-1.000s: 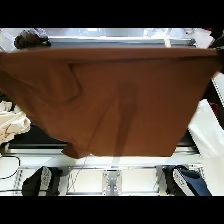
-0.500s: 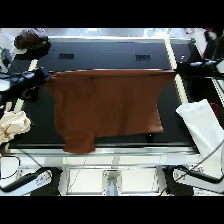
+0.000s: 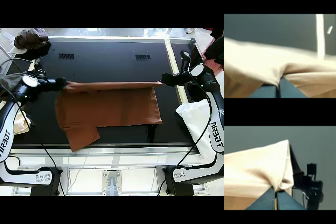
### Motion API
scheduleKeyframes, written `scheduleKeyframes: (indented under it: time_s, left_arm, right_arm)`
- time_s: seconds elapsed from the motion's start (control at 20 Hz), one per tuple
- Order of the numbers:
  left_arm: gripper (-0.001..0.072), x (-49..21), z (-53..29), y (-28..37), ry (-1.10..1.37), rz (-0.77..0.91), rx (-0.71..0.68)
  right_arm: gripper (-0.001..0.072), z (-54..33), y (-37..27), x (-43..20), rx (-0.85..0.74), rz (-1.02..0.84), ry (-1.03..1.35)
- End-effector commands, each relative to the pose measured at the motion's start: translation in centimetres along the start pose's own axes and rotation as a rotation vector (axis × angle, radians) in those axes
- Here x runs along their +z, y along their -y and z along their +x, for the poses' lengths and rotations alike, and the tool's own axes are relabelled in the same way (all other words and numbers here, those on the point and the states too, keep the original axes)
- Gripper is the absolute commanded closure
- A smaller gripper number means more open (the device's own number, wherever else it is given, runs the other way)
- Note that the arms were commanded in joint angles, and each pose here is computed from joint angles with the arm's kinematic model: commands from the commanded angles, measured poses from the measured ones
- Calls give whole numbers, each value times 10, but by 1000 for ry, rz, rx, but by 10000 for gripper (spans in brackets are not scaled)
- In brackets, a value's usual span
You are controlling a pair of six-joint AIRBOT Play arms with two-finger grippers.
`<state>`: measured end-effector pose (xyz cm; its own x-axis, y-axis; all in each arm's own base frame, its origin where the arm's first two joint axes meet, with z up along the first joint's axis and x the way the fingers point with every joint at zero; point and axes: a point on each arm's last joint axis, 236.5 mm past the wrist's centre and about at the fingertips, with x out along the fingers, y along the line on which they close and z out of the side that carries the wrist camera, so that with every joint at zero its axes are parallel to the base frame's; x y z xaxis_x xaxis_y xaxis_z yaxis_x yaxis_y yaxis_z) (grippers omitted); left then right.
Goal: Fold the shirts.
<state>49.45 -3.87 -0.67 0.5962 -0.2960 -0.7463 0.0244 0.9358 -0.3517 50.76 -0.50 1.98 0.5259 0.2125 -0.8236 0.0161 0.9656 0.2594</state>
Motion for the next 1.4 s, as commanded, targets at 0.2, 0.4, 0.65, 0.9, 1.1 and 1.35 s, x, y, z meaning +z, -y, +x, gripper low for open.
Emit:
scheduleKeyframes:
  time_s: [0.2, 0.4, 0.65, 0.9, 1.1, 1.35]
  left_arm:
    - [696, -60, 5, -42, -208, 46, 193]
    - [696, -61, 6, -38, -212, 53, 189]
    - [665, -64, 6, -33, -222, 21, 168]
    - [8, -28, -42, 0, -97, -66, 71]
    - [9, -19, -161, -4, 57, -31, 174]
    - [12, -149, -198, -49, 49, -587, 263]
  right_arm:
    - [702, 25, -2, -58, 11, 15, -166]
    - [702, 37, 4, -83, 5, 39, -209]
    - [586, 37, -2, -89, 28, 58, -230]
    - [280, -6, 0, -125, -2, -21, -448]
    - [280, -74, 43, -110, -235, -132, -401]
    - [280, -117, 23, -53, -209, -109, -98]
